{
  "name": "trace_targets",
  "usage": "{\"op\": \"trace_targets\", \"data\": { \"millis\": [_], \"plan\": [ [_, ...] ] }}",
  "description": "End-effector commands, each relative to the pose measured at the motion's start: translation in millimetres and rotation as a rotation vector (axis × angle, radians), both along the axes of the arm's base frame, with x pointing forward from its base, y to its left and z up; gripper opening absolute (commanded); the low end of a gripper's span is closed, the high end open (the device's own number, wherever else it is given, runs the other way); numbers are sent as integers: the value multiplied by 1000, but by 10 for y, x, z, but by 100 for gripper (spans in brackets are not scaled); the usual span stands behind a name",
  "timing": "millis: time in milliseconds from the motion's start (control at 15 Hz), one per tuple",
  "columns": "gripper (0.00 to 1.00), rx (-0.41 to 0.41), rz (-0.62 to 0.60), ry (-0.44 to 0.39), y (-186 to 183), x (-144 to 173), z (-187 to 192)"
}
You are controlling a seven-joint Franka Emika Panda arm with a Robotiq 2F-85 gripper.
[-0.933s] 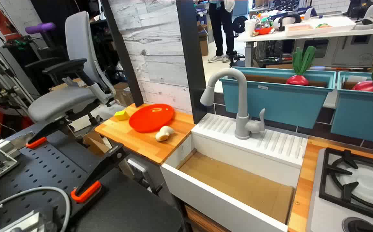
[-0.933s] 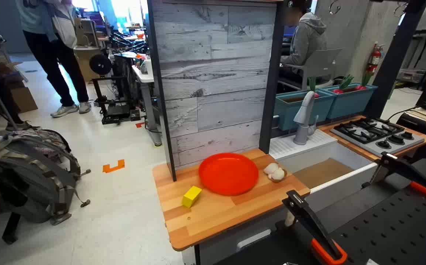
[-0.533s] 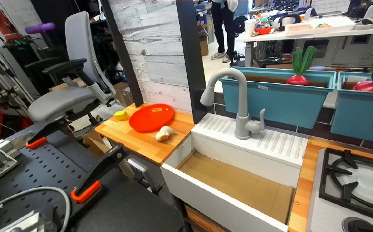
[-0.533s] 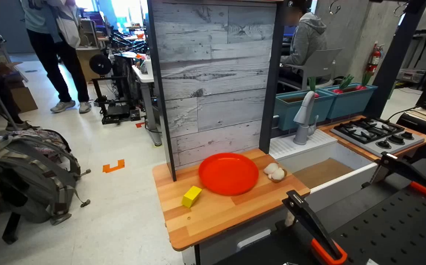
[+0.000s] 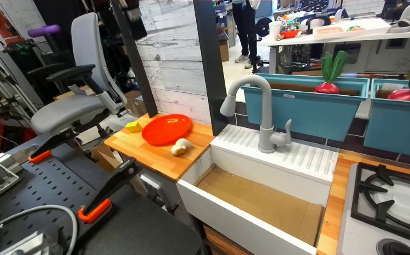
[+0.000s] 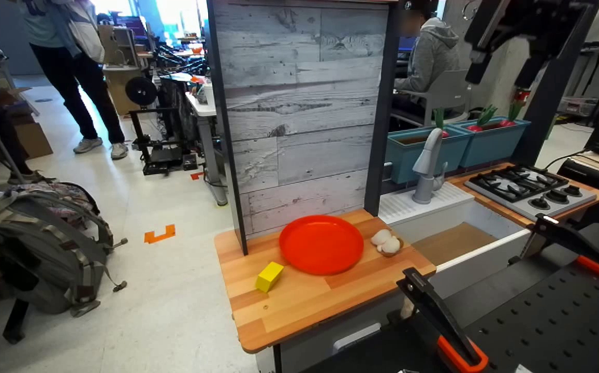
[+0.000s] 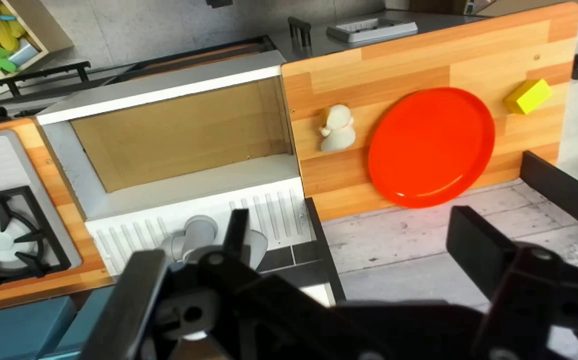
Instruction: Put the doll on the orange plate
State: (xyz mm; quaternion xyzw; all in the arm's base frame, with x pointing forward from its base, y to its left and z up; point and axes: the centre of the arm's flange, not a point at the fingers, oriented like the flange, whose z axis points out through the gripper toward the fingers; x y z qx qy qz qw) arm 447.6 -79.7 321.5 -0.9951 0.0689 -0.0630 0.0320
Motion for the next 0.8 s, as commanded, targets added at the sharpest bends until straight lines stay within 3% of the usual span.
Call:
{"op": "trace_targets", "data": {
  "millis": [0, 400, 733],
  "plan": [
    [100, -41, 17, 43, 249, 201, -759],
    [100, -68, 27, 77, 516, 223, -1842],
    [100, -98, 5, 88, 578, 322, -2433]
  ]
}}
